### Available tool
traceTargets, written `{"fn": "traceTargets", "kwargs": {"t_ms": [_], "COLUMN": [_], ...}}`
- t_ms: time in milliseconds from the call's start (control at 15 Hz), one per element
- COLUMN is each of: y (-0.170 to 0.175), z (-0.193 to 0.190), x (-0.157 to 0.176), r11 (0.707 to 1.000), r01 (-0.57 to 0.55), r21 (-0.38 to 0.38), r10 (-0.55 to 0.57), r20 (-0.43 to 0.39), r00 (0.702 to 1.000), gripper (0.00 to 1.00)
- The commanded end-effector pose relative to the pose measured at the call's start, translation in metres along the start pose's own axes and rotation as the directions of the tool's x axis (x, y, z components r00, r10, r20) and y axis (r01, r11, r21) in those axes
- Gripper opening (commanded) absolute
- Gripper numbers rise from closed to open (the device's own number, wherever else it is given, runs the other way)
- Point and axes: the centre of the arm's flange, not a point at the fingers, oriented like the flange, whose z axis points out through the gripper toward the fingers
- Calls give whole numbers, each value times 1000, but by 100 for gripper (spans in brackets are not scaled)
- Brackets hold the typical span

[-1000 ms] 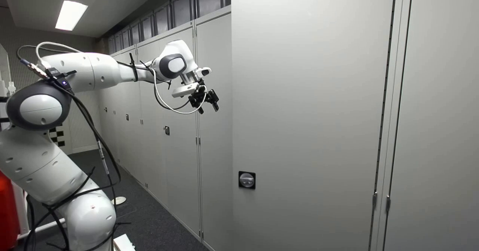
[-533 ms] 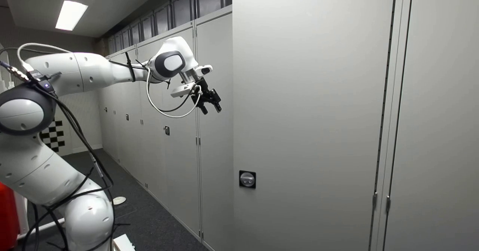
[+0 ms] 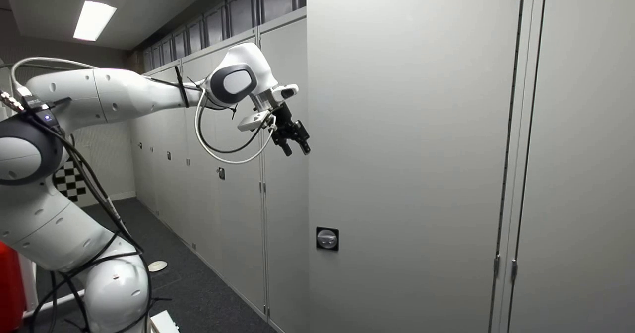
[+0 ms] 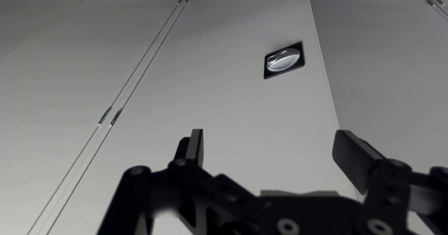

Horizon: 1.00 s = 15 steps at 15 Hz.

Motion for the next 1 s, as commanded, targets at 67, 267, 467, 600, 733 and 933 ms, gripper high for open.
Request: {"fn": "traceTargets", "kwargs": {"t_ms": [67, 267, 467, 600, 733, 933], "y": [34, 45, 41, 31, 22, 15], "z": [8, 15, 24, 31, 33, 37], "x": [1, 15, 29, 38, 49, 45], "r11": [999, 996, 995, 992, 990, 993], "r01": [45, 76, 93, 113, 132, 112], "r21": [-10, -40, -46, -46, -43, -37], "r10": [-46, -81, -101, -121, -138, -117], "r20": [-59, -140, -191, -215, -233, -203], "r00": [997, 987, 976, 969, 963, 972], "gripper": [100, 100, 100, 100, 100, 100]}}
